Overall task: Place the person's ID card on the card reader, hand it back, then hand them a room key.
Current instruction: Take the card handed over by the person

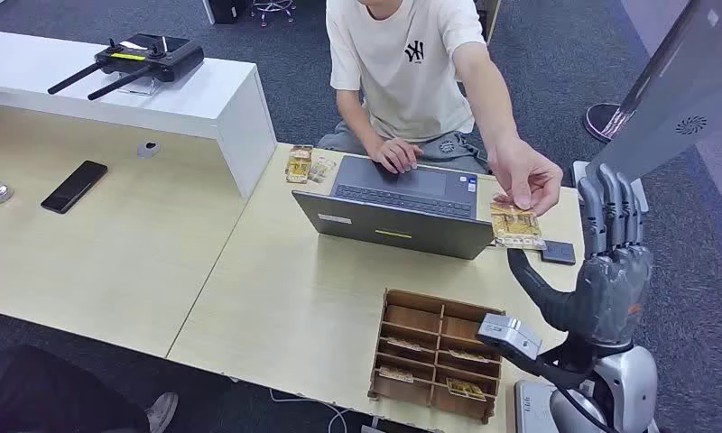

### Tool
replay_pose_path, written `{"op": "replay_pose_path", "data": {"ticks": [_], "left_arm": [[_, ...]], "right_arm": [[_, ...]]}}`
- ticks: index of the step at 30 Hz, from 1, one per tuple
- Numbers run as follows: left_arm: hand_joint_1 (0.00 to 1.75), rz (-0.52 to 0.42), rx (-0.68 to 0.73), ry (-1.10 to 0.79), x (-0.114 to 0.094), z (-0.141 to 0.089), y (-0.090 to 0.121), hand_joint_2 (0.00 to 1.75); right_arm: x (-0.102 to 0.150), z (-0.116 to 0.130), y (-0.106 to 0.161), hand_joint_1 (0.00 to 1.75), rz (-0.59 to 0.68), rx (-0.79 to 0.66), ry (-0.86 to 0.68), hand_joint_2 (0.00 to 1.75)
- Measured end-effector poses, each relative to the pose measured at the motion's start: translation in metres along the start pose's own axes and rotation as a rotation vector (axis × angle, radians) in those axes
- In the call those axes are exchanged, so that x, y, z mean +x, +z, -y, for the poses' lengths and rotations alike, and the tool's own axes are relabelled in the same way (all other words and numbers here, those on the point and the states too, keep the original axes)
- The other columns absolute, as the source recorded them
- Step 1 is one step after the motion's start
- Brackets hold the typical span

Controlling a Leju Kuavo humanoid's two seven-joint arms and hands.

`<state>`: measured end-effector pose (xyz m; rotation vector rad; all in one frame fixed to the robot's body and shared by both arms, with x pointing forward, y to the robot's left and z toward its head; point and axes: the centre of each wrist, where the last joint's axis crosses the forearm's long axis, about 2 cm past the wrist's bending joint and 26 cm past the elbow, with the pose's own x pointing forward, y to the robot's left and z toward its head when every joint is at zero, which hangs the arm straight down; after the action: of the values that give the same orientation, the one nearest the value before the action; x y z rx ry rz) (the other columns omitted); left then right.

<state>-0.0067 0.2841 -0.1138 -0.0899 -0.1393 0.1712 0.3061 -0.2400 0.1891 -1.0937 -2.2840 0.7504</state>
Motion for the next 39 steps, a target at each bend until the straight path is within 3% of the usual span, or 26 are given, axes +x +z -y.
{"op": "replay_pose_path", "data": {"ticks": [4,5,8,9,12,39], "left_arm": [[0.00,0.001,-0.002,-0.015,0.001,-0.003,0.000,0.00],[0.00,0.001,-0.002,-0.017,0.001,-0.003,0.000,0.00],[0.00,0.002,-0.002,-0.023,0.002,-0.005,0.000,0.00],[0.00,0.002,-0.002,-0.025,0.003,-0.005,0.000,0.00],[0.00,0.002,-0.001,-0.029,0.003,-0.006,0.000,0.00],[0.00,0.001,-0.001,-0.048,0.004,-0.007,0.000,0.00]], "right_arm": [[-0.008,-0.004,-0.005,0.06,0.014,0.012,0.035,1.75],[-0.010,-0.005,-0.007,0.33,0.017,0.017,0.044,1.75],[-0.015,-0.007,-0.010,1.36,0.023,0.023,0.063,1.75],[-0.016,-0.007,-0.011,1.51,0.024,0.024,0.066,1.75],[-0.017,-0.008,-0.011,1.71,0.023,0.029,0.071,1.75],[-0.020,-0.012,-0.006,1.75,-0.004,0.043,0.055,1.75]]}}
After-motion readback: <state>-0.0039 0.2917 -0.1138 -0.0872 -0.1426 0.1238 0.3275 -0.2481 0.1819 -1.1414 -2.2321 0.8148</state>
